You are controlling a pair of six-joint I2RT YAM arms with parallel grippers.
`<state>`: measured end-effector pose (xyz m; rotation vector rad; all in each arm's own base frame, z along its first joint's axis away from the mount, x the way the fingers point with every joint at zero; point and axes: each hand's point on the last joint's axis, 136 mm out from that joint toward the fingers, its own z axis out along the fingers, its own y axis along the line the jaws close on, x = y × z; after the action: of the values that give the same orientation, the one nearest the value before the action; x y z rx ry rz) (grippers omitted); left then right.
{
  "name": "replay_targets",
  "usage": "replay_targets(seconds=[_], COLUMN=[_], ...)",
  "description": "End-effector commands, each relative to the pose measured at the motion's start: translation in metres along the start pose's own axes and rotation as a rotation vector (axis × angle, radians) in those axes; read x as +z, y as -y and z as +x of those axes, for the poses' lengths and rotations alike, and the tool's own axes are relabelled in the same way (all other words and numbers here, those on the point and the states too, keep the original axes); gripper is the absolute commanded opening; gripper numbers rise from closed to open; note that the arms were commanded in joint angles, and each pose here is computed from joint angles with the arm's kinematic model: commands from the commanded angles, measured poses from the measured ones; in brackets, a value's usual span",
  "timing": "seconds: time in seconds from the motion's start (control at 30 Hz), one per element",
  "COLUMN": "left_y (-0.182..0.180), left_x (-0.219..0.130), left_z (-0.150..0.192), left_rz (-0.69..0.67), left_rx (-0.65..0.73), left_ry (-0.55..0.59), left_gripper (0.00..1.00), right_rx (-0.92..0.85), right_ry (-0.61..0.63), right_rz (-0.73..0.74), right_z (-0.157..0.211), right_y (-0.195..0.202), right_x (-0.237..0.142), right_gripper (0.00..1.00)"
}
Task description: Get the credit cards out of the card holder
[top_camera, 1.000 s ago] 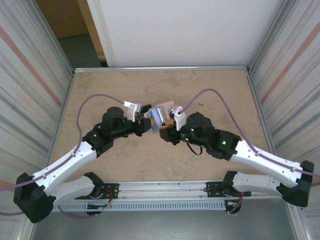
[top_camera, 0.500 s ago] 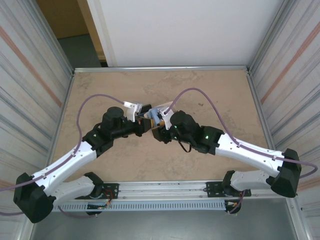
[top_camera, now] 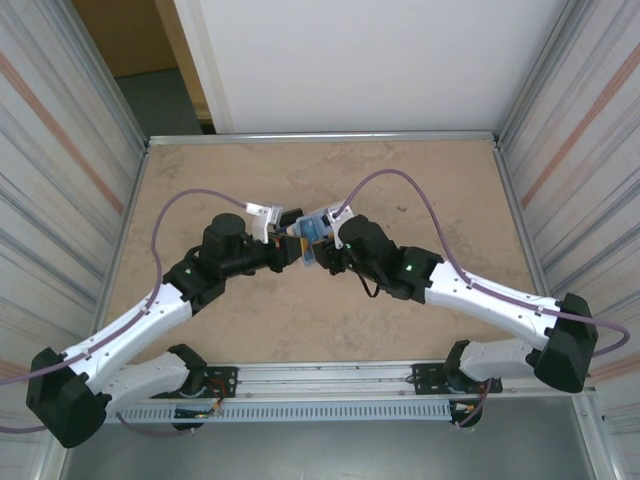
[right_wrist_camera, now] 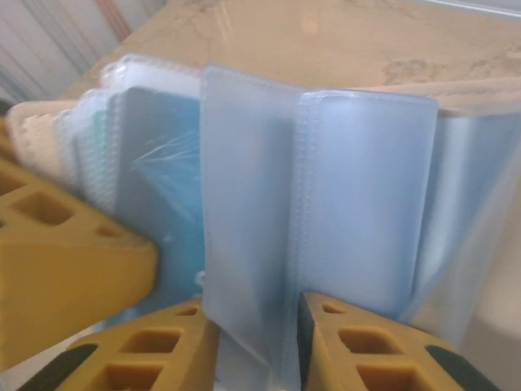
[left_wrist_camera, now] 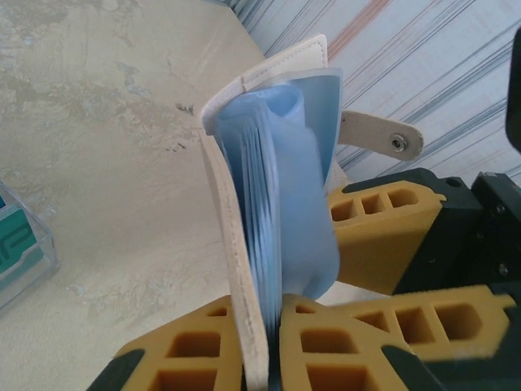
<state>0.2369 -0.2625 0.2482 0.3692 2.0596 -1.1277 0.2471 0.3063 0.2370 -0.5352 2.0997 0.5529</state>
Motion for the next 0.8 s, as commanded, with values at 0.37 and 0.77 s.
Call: replay_targets(seconds=[0.37,0.77], left_y=[0.022,0.001], left_x=[-0.018,-0.014], left_z=[-0.021,-0.014], left_rz=[0.050,-0.075], left_rx=[0.043,0.058], left_ry=[0.059,-0.016], left_gripper=[0.00,0.00], right_rx=[0.246,0.318], right_ry=[0.049,0.067], right_rz=[0.251,0.186], right_z=[0.013,0.006], right_y=[0.101,0.104], right_x=[-0.033,-0.059], right_gripper=[0.30,0.48])
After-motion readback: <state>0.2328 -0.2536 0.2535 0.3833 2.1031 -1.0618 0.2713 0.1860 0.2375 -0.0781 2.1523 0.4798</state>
